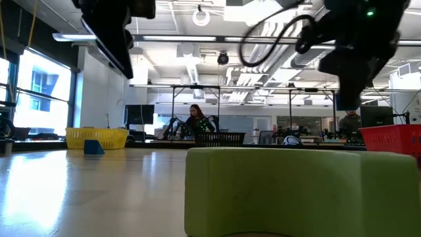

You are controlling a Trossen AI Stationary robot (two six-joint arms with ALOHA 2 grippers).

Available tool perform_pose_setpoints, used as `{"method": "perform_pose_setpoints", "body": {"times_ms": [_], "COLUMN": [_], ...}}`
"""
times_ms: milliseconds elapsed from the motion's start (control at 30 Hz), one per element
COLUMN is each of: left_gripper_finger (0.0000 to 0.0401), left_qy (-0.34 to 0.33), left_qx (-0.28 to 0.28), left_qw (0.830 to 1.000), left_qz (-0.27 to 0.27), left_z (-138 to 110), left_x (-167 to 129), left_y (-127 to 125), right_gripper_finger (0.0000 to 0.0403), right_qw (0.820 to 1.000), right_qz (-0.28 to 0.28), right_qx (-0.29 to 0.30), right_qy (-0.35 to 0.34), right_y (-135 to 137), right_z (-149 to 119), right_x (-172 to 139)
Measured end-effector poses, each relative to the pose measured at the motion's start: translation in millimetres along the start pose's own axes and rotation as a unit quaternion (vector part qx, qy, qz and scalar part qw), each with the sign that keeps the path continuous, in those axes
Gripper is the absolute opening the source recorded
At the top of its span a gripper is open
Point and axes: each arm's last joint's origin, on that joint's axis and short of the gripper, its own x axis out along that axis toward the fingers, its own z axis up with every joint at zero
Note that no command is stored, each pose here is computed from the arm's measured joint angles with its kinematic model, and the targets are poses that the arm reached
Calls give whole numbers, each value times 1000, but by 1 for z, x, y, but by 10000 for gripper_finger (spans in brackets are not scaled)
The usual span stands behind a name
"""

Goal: Sort & place blocks by color
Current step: Put the blue block into the red basket

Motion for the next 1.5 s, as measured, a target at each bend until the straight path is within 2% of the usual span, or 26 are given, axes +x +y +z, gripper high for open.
{"method": "perform_pose_setpoints", "body": {"times_ms": [167,433,767,1033,1300,1367,1500], "left_gripper_finger": [228,228,228,227,227,227,227], "left_qy": [-48,-104,-105,-104,-104,-105,-105], "left_qx": [24,52,54,53,53,53,53], "left_qw": [997,990,990,990,990,990,990], "left_qz": [-48,-80,-81,-80,-80,-80,-80], "left_z": [11,21,21,21,21,21,21], "left_x": [-1,-3,-3,-3,-3,-3,-3], "left_y": [-7,-13,-13,-13,-13,-13,-13], "right_gripper_finger": [104,104,104,104,104,118,179], "right_qw": [999,998,999,992,991,991,991], "right_qz": [-44,-35,-29,-85,-92,-91,-90], "right_qx": [27,26,31,45,34,23,20], "right_qy": [14,39,33,81,91,92,93], "right_y": [-9,-8,-6,-14,-15,-15,-15], "right_z": [-12,-22,-35,-66,-70,-70,-70], "right_x": [-6,-11,-17,3,5,5,5]}}
